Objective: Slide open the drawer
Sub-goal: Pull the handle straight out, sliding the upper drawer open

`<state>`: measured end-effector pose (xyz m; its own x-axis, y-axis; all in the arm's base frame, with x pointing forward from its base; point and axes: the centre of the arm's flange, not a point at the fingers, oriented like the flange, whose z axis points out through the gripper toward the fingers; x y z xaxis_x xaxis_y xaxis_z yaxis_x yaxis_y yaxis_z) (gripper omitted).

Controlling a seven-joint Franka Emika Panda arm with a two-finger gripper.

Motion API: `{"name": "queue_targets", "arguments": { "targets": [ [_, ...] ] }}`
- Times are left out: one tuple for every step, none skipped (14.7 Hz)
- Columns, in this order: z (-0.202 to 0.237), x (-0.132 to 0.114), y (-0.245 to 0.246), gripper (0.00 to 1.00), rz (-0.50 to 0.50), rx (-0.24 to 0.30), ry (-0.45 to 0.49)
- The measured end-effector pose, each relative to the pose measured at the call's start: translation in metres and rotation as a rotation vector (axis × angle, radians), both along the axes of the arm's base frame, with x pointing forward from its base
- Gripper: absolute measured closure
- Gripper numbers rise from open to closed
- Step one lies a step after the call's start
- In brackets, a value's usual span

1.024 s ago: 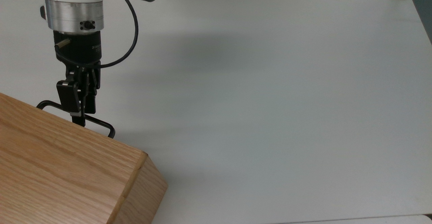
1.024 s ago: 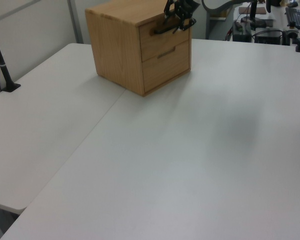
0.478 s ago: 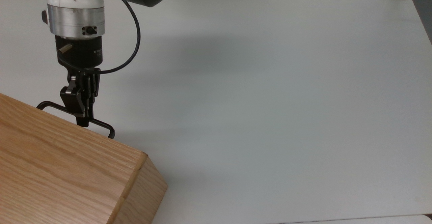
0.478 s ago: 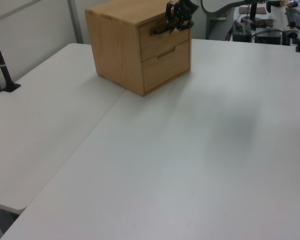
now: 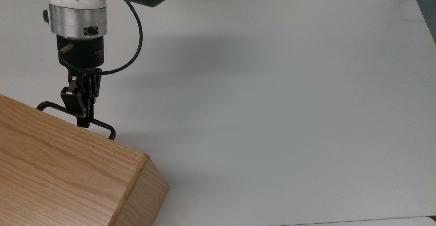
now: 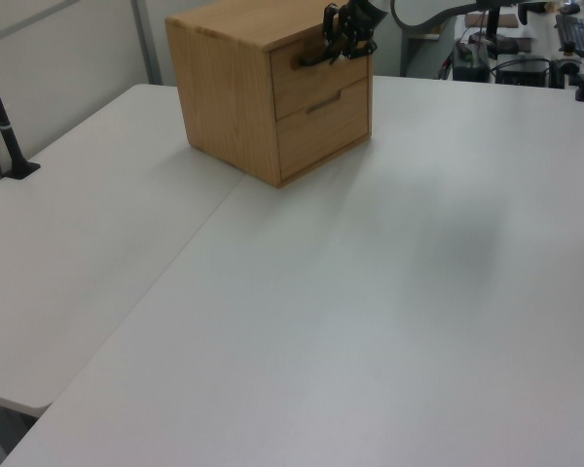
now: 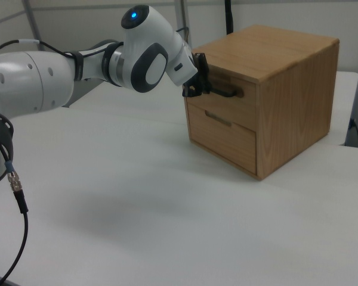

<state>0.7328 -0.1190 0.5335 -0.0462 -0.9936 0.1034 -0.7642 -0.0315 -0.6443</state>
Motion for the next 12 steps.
{"name": "queue_targets", "arguments": {
  "targets": [
    [0.000,-0.001,0.000,0.80,0.001,-0.002,0.001],
    [0.000,-0.002,0.001,0.80,0.003,-0.004,0.004],
    [0.001,-0.005,0.001,0.80,0.005,-0.003,0.009],
    [0.002,-0.007,0.002,0.80,0.010,-0.004,0.023],
    [0.005,-0.011,0.004,0.80,0.017,0.000,0.054],
    [0.011,-0.020,0.007,0.80,0.032,0.004,0.104],
    [0.015,-0.028,0.010,0.80,0.047,0.009,0.149],
    [0.018,-0.035,0.013,0.80,0.064,0.011,0.188],
    [0.019,-0.040,0.015,0.80,0.076,0.010,0.213],
    [0.021,-0.044,0.016,0.80,0.088,0.010,0.238],
    [0.022,-0.047,0.018,0.80,0.101,0.009,0.264],
    [0.024,-0.051,0.019,0.80,0.115,0.008,0.287]
  ]
}}
